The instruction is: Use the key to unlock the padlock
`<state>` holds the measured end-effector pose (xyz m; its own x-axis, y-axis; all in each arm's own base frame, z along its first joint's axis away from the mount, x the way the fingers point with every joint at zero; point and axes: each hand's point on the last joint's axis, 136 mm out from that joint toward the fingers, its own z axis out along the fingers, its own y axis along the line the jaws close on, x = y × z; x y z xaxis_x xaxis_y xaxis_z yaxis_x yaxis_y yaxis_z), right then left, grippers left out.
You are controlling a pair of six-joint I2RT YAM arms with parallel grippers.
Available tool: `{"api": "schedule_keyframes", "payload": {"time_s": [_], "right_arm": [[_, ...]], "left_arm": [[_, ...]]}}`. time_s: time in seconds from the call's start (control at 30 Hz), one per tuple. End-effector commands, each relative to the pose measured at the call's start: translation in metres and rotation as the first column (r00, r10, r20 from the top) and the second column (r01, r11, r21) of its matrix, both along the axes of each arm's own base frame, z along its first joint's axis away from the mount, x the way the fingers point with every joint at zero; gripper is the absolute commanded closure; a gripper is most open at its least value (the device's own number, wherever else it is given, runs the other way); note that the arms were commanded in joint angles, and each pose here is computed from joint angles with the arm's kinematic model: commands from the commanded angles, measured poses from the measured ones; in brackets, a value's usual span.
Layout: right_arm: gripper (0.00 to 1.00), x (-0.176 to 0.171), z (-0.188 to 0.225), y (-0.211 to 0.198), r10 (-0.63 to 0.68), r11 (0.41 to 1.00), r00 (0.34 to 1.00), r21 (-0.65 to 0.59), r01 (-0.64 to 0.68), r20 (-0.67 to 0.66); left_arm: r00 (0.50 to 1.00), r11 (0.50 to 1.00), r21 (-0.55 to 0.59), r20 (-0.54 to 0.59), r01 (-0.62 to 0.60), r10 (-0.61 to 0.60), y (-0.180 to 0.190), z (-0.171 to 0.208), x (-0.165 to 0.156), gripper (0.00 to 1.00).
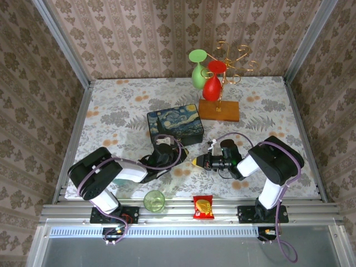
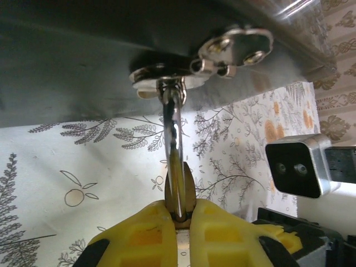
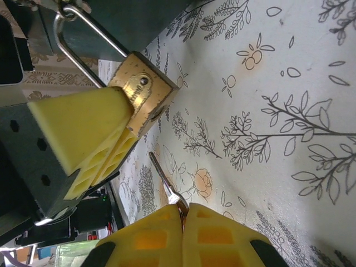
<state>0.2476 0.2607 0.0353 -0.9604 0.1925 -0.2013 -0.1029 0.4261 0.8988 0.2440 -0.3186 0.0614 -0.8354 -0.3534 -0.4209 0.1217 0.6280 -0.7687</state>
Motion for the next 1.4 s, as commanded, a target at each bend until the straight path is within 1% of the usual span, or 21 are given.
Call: {"api": "schedule_keyframes", "payload": {"time_s": [0.0, 0.13, 0.33, 0.53, 0.87, 1.0, 1.13, 1.27, 1.37], "right_arm": [[1.0, 0.004, 0.008, 0.006, 0.02, 0.999, 1.0, 0.036, -0.021, 0.023], [1.0, 0.011, 0.014, 0.005, 0.002, 0.997, 0.999, 0.073, -0.004, 0.033], [1.0, 0.017, 0.02, 0.0, -0.032, 0.99, 0.998, 0.139, 0.026, 0.045], [1.0, 0.017, 0.012, -0.001, -0.04, 0.991, 0.999, 0.126, 0.036, 0.026], [1.0, 0.025, 0.019, -0.001, -0.066, 0.987, 0.997, 0.151, 0.059, 0.039], [1.0, 0.03, 0.026, -0.001, -0.071, 0.984, 0.996, 0.165, 0.061, 0.057], [1.0, 0.036, 0.03, -0.009, -0.087, 0.982, 0.995, 0.175, 0.076, 0.055], [1.0, 0.04, 0.034, -0.009, -0.069, 0.979, 0.997, 0.196, 0.059, 0.044], [1.0, 0.044, 0.035, -0.006, -0.056, 0.977, 0.998, 0.208, 0.049, 0.026]], "left_arm": [[0.998, 0.992, -0.126, 0.067, 0.003, 0.005, -0.009, 0.039, 0.007, 1.0], [0.998, 0.988, -0.153, 0.056, 0.0, 0.008, -0.008, 0.04, 0.005, 1.0], [0.999, 0.987, -0.158, 0.051, 0.003, 0.005, -0.008, 0.038, 0.002, 1.0], [0.999, 0.98, -0.197, 0.051, 0.007, 0.003, -0.01, 0.047, 0.002, 1.0], [0.999, 0.973, -0.226, 0.047, 0.033, -0.023, -0.017, 0.058, -0.004, 1.0], [0.999, 0.973, -0.225, 0.034, 0.046, -0.039, -0.02, 0.053, -0.009, 1.0], [0.999, 0.969, -0.245, 0.02, 0.036, -0.032, -0.017, 0.047, -0.01, 1.0], [0.998, 0.965, -0.254, 0.016, 0.067, -0.065, -0.023, 0.043, -0.014, 1.0], [0.998, 0.957, -0.282, 0.009, 0.069, -0.069, -0.026, 0.042, -0.015, 1.0]]}}
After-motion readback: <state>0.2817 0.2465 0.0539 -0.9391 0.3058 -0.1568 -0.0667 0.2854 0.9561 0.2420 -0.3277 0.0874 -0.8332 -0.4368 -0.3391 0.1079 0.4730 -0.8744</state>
